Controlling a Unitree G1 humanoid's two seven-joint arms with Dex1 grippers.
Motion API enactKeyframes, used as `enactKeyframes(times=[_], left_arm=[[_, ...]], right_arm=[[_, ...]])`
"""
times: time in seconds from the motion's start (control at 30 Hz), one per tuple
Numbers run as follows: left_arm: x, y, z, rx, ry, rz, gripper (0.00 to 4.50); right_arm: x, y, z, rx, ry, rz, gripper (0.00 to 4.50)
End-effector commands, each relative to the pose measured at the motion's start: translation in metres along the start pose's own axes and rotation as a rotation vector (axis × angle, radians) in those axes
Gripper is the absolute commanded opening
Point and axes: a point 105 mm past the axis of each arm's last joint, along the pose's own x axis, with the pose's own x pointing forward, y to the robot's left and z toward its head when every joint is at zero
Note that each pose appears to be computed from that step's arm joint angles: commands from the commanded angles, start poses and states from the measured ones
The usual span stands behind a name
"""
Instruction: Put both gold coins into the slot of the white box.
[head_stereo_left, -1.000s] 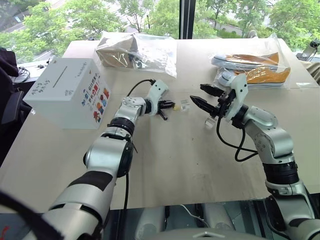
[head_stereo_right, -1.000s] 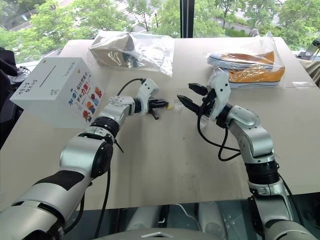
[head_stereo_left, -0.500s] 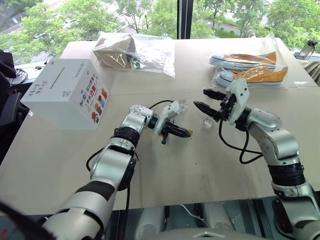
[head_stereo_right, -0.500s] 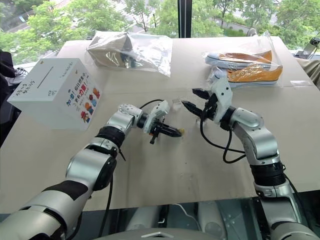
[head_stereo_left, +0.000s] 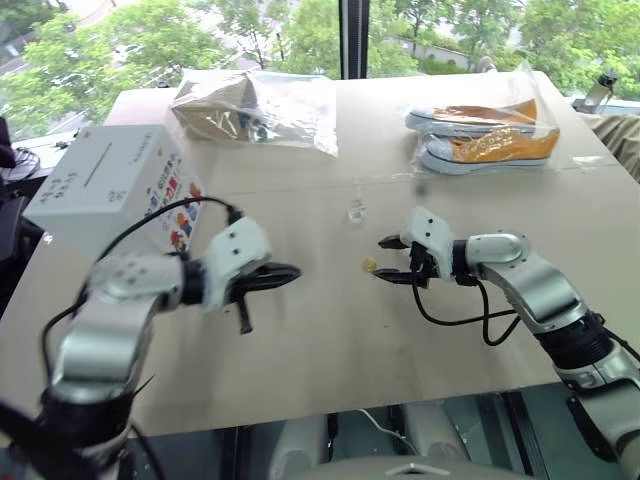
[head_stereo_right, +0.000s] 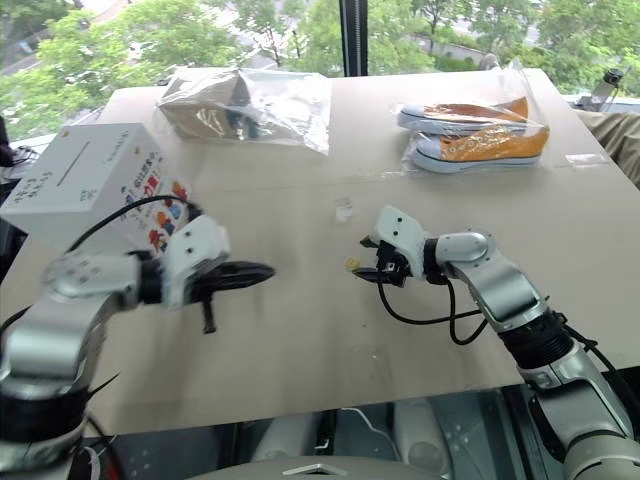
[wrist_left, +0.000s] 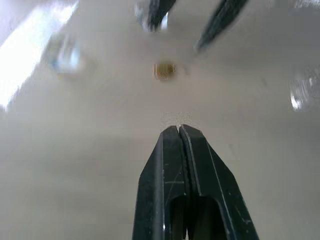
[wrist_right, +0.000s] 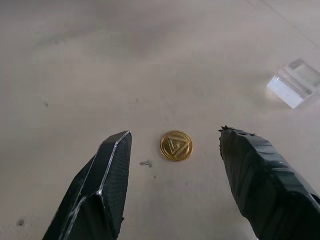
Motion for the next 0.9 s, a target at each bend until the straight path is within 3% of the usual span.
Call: enactKeyframes(times=[0.03,0.13,0.4,0.8,0.83,0.9], left_arm=[[-0.009,-0.013,0.014,-0.031,-0.078,0.024,0.01],[-0.012,-0.024,0.014,-0.095,-0.112,0.006,0.79],[-0.019,-0.039,0.003,-0.127,-0.054,-0.065,4.46],[-0.020,-0.030,-0.004,-0.109,-0.014,-0.073,4.46],[-0.020,-0.030,-0.004,-0.105,-0.013,-0.075,4.50],[-0.019,-0.029,-0.003,-0.101,-0.014,-0.077,4.50]], right_arm=[[0.007,0.002,0.006,-0.041,0.011,0.022,3.03],[0.012,0.000,0.001,-0.048,0.041,0.024,3.03],[0.012,-0.015,-0.006,-0.028,0.097,-0.038,3.03],[0.017,-0.006,-0.020,0.038,0.213,-0.003,3.03],[0.016,-0.005,-0.025,0.048,0.236,-0.001,2.51],[0.014,-0.005,-0.034,0.060,0.275,-0.004,1.99]])
